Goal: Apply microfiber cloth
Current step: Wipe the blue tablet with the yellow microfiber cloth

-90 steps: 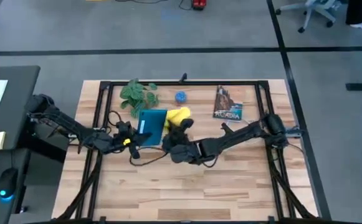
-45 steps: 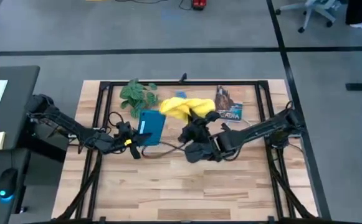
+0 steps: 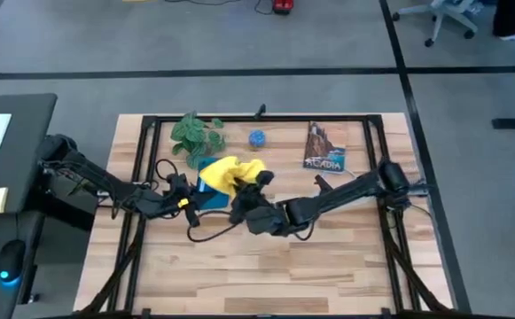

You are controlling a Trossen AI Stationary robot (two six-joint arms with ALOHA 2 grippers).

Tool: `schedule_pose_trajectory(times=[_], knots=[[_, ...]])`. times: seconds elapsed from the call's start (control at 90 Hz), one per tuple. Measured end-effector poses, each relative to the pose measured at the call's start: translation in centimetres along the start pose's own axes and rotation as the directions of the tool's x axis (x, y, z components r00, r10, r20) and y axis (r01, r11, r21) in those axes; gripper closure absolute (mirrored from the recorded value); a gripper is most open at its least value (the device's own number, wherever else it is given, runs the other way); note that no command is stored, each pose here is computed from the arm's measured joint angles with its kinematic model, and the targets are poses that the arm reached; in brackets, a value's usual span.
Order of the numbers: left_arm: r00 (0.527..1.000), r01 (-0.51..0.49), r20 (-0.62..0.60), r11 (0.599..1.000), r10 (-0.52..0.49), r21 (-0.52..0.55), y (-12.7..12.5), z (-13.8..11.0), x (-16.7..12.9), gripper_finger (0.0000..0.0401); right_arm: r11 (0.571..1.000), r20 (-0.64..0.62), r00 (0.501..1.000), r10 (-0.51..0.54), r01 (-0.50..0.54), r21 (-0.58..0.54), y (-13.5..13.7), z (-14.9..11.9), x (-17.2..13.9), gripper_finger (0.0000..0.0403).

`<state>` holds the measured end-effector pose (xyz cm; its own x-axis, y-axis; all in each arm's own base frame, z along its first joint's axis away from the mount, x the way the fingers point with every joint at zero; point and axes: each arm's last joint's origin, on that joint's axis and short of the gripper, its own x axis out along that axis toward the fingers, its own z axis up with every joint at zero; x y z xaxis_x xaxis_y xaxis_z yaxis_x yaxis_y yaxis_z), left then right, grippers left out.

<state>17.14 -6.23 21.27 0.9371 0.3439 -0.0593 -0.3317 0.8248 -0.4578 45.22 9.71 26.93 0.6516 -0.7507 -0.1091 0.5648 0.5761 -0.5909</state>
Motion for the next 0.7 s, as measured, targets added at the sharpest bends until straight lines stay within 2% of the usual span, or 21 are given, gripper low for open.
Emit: schedule_pose_trajectory(times=[0.122, 0.189, 0.3, 0.411, 0.478, 0.7], knots=[[1.0, 0.016, -0.008, 1.0, -0.016, -0.002, -0.1, 0.0, 0.0, 0.0392, 0.999, 0.063, 0.997, -0.036, 0.034, 0.041, -1.6, 1.3, 0.6, 0.0398], [1.0, 0.023, -0.013, 1.0, -0.023, -0.001, -0.1, 0.0, 0.0, 0.0392, 0.998, 0.108, 0.994, -0.011, 0.005, 0.063, -2.0, 1.8, 0.8, 0.0398], [0.999, 0.029, -0.019, 1.0, -0.029, 0.003, -0.1, -0.1, 0.0, 0.0392, 0.987, 0.197, 0.972, 0.131, -0.146, 0.063, -1.7, 1.9, 1.0, 0.0398], [0.999, 0.036, -0.019, 0.999, -0.036, 0.004, -0.1, 0.0, 0.0, 0.0392, 0.94, 0.236, 0.92, 0.311, -0.335, 0.065, -0.7, 1.3, 1.4, 0.0398], [0.999, 0.036, -0.018, 0.999, -0.036, 0.004, -0.1, 0.0, 0.0, 0.0392, 0.914, 0.237, 0.898, 0.371, -0.398, 0.079, -0.6, 1.0, 1.8, 0.0398], [1.0, 0.019, -0.006, 1.0, -0.019, -0.002, -0.1, 0.0, 0.0, 0.0392, 0.913, 0.243, 0.903, 0.353, -0.39, 0.121, -1.6, 0.7, 3.3, 0.0398]])
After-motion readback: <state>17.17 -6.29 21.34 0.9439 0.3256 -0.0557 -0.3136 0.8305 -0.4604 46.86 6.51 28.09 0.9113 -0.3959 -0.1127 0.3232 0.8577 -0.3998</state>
